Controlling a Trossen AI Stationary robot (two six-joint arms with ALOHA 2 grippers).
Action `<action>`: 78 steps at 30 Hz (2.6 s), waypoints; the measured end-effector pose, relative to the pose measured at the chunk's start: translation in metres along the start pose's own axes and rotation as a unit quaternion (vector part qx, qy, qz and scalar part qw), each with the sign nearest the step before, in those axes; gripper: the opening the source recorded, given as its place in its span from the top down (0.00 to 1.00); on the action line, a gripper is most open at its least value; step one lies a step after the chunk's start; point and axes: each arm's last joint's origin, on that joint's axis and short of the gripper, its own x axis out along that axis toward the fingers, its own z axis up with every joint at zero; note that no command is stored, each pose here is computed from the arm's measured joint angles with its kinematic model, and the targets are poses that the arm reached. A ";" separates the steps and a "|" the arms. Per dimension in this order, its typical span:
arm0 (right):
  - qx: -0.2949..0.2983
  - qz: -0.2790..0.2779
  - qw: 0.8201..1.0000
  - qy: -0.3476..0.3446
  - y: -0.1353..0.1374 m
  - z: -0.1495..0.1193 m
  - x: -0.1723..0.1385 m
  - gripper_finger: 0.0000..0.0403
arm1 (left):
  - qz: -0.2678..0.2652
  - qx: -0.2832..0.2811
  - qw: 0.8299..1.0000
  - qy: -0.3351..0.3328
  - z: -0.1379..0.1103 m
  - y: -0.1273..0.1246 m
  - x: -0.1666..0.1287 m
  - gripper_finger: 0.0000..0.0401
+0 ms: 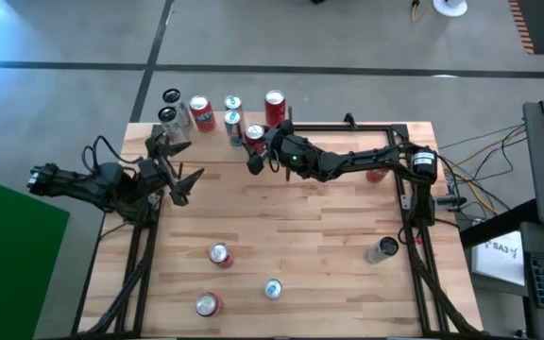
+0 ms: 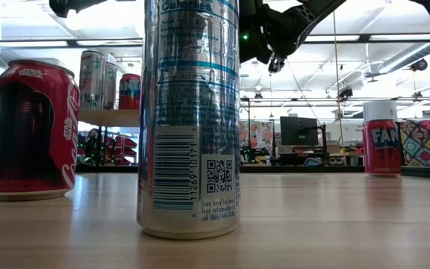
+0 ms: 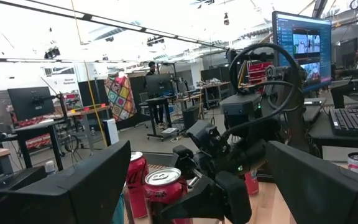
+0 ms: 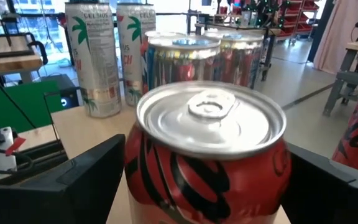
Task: Place canned beverage on shelf
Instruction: Put the red black soda can on the shelf aligned with the other red black soda can
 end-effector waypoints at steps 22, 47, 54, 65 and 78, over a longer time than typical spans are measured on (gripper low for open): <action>0.007 0.006 1.000 -0.025 -0.001 0.024 -0.005 0.13 | 0.000 0.000 1.000 0.000 0.000 0.000 0.000 0.11; -0.028 0.038 0.996 -0.070 0.000 0.084 -0.033 0.13 | -0.003 -0.007 1.000 0.007 -0.002 -0.003 0.003 0.11; -0.052 0.071 0.996 -0.016 -0.007 0.111 -0.058 0.13 | -0.004 -0.012 1.000 0.007 -0.002 -0.003 0.003 0.11; -0.114 0.086 0.985 0.097 -0.021 0.114 -0.088 0.53 | -0.005 -0.010 1.000 0.009 -0.003 -0.004 0.004 0.11; -0.120 0.079 0.977 0.159 -0.023 0.079 -0.082 0.98 | -0.005 -0.010 1.000 0.010 -0.003 -0.004 0.004 0.11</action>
